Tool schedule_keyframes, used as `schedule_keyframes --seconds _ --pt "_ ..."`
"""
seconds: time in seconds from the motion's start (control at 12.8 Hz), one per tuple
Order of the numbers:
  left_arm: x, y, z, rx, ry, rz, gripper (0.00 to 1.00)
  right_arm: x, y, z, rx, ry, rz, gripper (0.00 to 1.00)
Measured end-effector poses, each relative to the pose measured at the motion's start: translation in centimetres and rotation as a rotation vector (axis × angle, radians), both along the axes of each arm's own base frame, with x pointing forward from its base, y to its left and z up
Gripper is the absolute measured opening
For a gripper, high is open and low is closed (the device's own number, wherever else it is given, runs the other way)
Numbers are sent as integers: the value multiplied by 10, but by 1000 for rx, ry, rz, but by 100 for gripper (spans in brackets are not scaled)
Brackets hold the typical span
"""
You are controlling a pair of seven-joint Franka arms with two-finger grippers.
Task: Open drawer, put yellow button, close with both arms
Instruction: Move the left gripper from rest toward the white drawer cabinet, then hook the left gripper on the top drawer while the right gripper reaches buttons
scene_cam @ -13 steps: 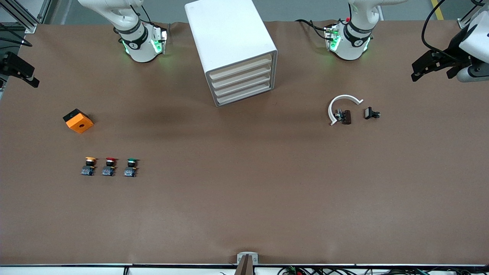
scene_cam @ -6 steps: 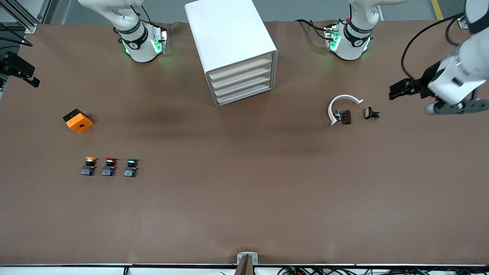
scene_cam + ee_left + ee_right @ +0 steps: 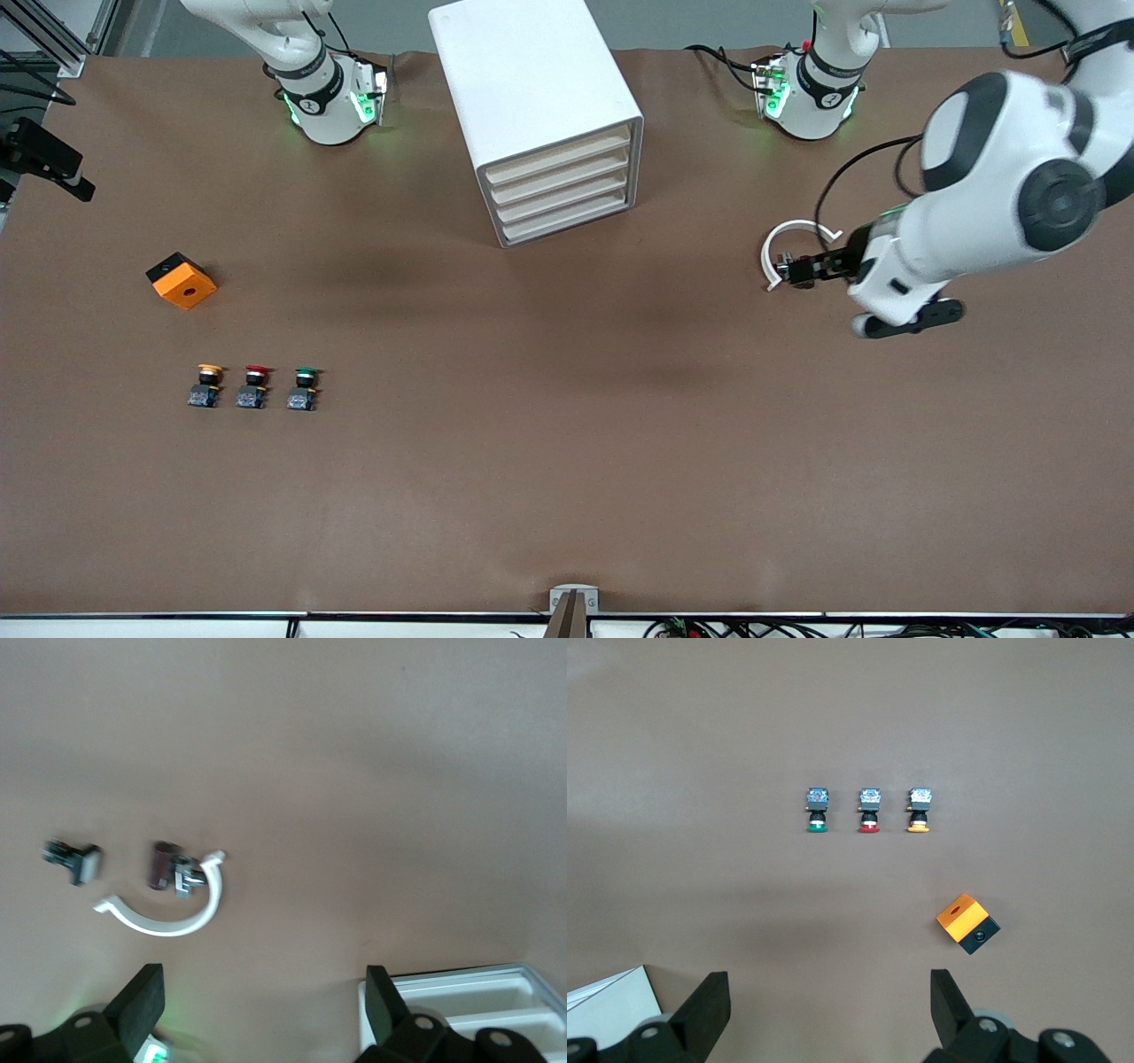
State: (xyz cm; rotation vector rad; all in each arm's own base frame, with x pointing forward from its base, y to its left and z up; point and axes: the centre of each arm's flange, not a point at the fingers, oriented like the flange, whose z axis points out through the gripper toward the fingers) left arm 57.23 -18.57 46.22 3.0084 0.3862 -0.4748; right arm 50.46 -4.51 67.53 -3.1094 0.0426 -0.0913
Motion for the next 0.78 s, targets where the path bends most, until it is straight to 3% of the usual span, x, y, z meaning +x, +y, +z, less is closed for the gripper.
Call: schedule_keyframes --seconds 0.31,0.78 --pt "-17 -79 -46 72 103 190 100 -1 0 1 1 -2 -5 100" --pt "-45 -160 -104 209 373 664 100 -1 0 1 1 -1 -5 100"
